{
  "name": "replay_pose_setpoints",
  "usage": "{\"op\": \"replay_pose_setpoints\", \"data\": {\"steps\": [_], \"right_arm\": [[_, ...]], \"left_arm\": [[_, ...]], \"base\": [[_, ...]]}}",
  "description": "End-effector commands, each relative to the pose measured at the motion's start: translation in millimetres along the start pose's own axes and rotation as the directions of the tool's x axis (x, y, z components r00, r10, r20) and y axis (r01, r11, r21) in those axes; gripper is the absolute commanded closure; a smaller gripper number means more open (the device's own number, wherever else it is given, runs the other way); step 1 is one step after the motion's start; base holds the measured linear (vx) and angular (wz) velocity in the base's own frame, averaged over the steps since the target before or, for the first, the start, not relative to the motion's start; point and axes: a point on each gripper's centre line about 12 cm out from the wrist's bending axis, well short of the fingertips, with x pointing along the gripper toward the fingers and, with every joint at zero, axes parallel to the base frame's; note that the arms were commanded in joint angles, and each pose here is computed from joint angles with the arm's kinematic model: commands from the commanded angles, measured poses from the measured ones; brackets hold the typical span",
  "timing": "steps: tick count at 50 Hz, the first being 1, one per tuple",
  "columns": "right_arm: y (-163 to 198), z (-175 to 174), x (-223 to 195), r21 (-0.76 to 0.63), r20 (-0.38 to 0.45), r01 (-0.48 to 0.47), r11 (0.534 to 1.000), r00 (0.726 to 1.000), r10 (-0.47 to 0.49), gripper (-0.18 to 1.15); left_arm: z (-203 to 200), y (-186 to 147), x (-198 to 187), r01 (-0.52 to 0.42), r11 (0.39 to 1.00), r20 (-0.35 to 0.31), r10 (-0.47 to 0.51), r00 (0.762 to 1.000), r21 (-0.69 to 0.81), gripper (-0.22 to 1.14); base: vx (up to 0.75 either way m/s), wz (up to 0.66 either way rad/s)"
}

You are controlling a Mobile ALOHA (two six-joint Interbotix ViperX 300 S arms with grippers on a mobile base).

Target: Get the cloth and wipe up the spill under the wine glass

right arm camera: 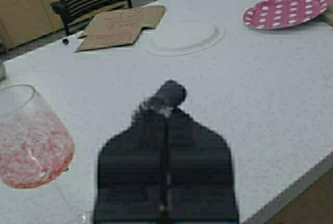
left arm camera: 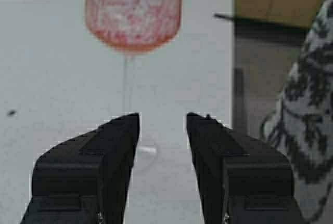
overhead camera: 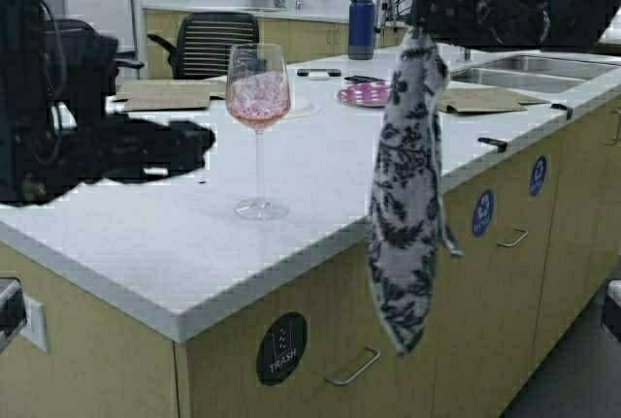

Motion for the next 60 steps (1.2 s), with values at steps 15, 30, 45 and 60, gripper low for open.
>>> {"op": "replay_pose_setpoints", "data": {"steps": [15, 30, 45, 60], "right_arm": [[25, 74, -16, -0.008, -0.036, -0.058, 0.998, 0.998, 0.057, 0.91], [39, 135, -33, -0.024, -0.02, -0.08, 0.997, 0.997, 0.079, 0.91], [46, 170, -41, -0.035, -0.015, -0.089, 0.995, 0.996, 0.088, 0.91], [49, 185, -54, -0.047, -0.034, -0.09, 0.995, 0.995, 0.089, 0.91]], "left_arm": [[105, -11, -8, 0.006, 0.999, 0.148, -0.013, 0.989, 0.051, 0.17], [204, -12, -11, -0.068, 0.996, 0.155, 0.057, 0.986, 0.066, 0.17], [277, -14, -36, -0.132, 0.991, 0.108, 0.127, 0.986, 0.037, 0.17], [274, -10, -49, -0.161, 0.986, 0.094, 0.157, 0.983, 0.039, 0.17]], "base": [[0.0, 0.0], [0.0, 0.0], [0.0, 0.0], [0.0, 0.0]]}}
